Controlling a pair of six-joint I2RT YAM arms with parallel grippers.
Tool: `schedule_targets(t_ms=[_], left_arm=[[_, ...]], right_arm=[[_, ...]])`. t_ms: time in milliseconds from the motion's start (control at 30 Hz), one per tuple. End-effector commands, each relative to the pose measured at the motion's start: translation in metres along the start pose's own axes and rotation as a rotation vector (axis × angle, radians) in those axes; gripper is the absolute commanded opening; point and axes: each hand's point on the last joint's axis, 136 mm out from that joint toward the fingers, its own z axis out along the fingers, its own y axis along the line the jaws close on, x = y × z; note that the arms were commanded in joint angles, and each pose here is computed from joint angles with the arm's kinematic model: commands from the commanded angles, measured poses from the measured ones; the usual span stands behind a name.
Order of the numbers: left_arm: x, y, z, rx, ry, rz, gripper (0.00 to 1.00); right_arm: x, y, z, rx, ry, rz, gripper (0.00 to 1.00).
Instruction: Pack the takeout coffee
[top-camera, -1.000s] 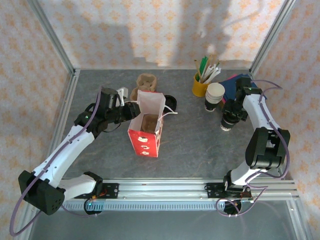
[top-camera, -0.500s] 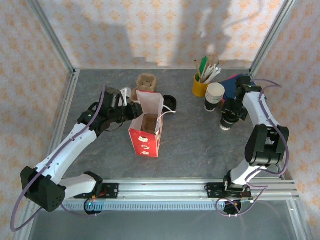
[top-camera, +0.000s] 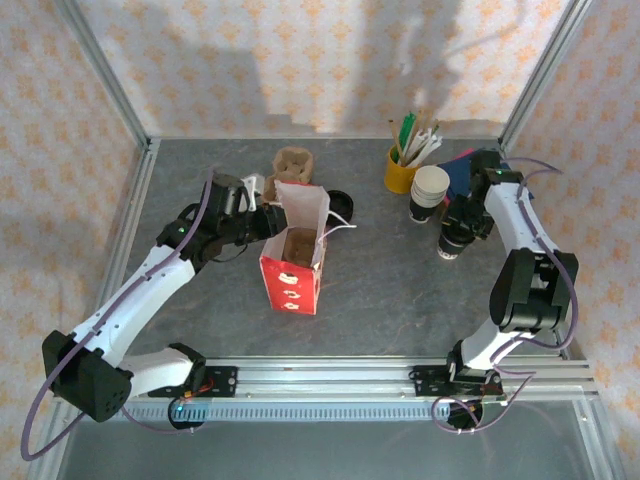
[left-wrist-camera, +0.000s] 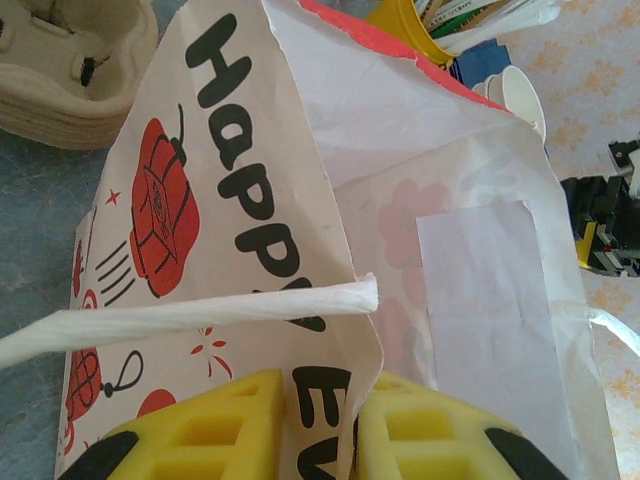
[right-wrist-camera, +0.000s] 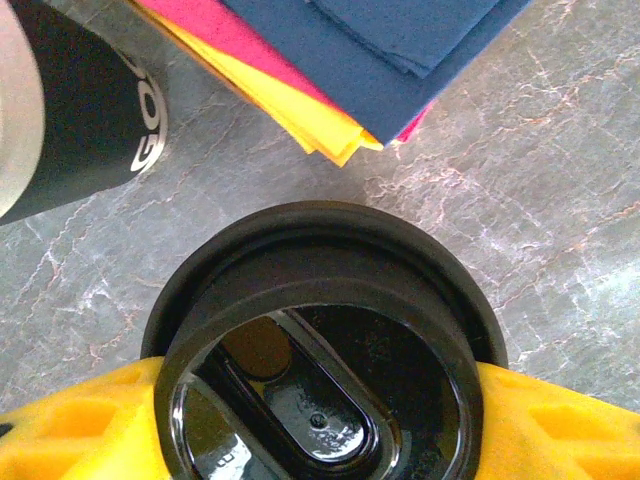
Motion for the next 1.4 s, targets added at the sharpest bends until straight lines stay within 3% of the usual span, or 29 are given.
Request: schedule_targets(t_ms=[0, 333, 633, 767, 1000, 1367], left_arm=[[-0.002, -0.001, -0.001, -0.019, -0.001, 0.014, 0.22], [-0.004, -0.018, -0.003, -0.017, -0.020, 0.006, 0.23], [0.001, -0.025, -0.014, -0.026, -0.097, -0.084, 0.23], [0.001, -0.023, -0.021, -0.036, -0.143, -0.125, 0.23], [0.006, -0.018, -0.027, -0.032, -0.198, -0.214, 0.21], [0.001, -0.010, -0.041, -0.024, -0.318, -0.343, 0.08]], right_arm=[[0.035, 0.019, 0.002, -0.039, 0.094, -0.028, 0.56], [0.052, 0.074, -0.070, -0.159, -0.044, -0.126, 0.56], [0.032, 0.137, -0.181, -0.329, -0.273, -0.180, 0.56], [0.032, 0.164, -0.225, -0.469, -0.352, -0.188, 0.55], [0.054, 0.209, -0.268, -0.543, -0.372, -0.271, 0.54], [0.118, 0.270, -0.297, -0.637, -0.331, -0.408, 0.53]])
